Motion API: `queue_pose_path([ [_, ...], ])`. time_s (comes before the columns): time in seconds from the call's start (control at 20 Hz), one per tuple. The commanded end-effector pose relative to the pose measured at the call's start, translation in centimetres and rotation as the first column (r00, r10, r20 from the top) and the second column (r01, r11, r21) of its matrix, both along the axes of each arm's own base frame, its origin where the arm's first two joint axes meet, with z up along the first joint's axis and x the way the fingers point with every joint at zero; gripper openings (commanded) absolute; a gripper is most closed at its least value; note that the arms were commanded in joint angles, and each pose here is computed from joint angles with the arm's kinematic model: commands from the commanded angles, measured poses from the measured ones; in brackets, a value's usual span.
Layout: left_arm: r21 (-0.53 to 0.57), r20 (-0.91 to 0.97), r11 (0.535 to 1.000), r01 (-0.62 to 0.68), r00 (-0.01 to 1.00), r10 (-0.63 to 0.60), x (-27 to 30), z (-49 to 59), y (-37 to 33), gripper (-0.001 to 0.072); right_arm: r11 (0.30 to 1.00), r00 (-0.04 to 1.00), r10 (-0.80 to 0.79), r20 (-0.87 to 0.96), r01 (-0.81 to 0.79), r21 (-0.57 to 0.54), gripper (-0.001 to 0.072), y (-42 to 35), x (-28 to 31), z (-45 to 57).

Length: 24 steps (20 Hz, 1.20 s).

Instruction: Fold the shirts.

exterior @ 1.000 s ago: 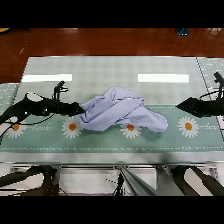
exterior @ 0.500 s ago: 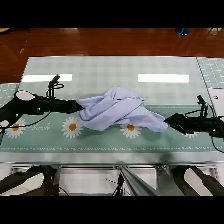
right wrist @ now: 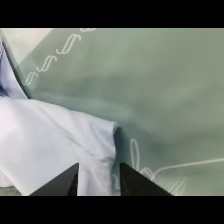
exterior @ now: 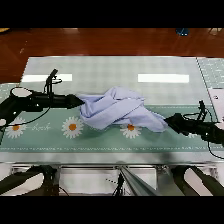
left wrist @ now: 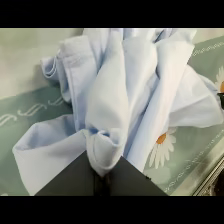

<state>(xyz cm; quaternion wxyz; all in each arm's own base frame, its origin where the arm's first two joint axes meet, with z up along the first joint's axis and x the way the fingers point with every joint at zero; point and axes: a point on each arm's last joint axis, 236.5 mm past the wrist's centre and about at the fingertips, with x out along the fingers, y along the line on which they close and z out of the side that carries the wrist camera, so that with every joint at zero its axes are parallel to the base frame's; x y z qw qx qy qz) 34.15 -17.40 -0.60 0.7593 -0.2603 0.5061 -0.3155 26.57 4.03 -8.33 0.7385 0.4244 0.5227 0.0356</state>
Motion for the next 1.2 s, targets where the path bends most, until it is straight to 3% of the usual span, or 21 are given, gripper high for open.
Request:
queue_pose_path([
  [0.0, -0.01, 0.034, 1.0, -0.006, 0.999, 0.006, 0.9, 1.1, -0.1, 0.0026, 0.999, 1.0, 0.018, -0.006, -0.018, 0.035, 0.034, 0.8, -0.4, 0.3],
  [0.2, -0.01, 0.032, 1.0, -0.006, 0.999, 0.006, 0.9, 1.1, -0.1, 0.0026, 0.998, 0.999, 0.041, -0.002, -0.041, 0.038, 0.0319, 1.1, -0.6, 0.3],
  [0.3, -0.01, 0.032, 1.0, -0.006, 0.999, 0.006, 0.9, 1.1, -0.1, 0.0026, 0.998, 0.999, 0.046, 0.004, -0.046, 0.033, 0.0036, 1.1, -0.6, 0.3],
  [0.55, -0.042, 0.086, 0.997, 0.06, 0.995, -0.056, 0.2, 4.7, -0.6, 0.0024, 0.985, 0.979, 0.17, 0.115, -0.173, 0.02, 0.0022, 1.7, 0.9, 4.0],
  [0.7, -0.03, 0.305, 0.999, 0.031, 0.952, -0.021, 2.4, 13.6, 1.4, 0.0024, 0.961, 0.918, 0.267, 0.293, -0.231, -0.152, 0.0022, -0.1, 4.7, 12.1],
  [0.8, -0.031, 0.47, 0.999, -0.043, 0.881, 0.053, 3.5, 21.7, 3.7, 0.0024, 0.936, 0.844, 0.298, 0.445, -0.168, -0.31, 0.0022, -1.8, 7.3, 20.0],
  [0.95, -0.033, 0.695, 0.99, -0.135, 0.709, 0.119, 1.9, 34.2, 6.3, 0.0024, 0.863, 0.727, 0.308, 0.614, 0.059, -0.502, 0.0022, -4.8, 8.6, 32.2],
  [1.15, -0.051, 0.848, 0.975, -0.214, 0.507, 0.156, -3.9, 45.0, 7.0, 0.0024, 0.775, 0.59, 0.326, 0.739, 0.281, -0.566, 0.0022, -5.3, 5.2, 43.8],
])
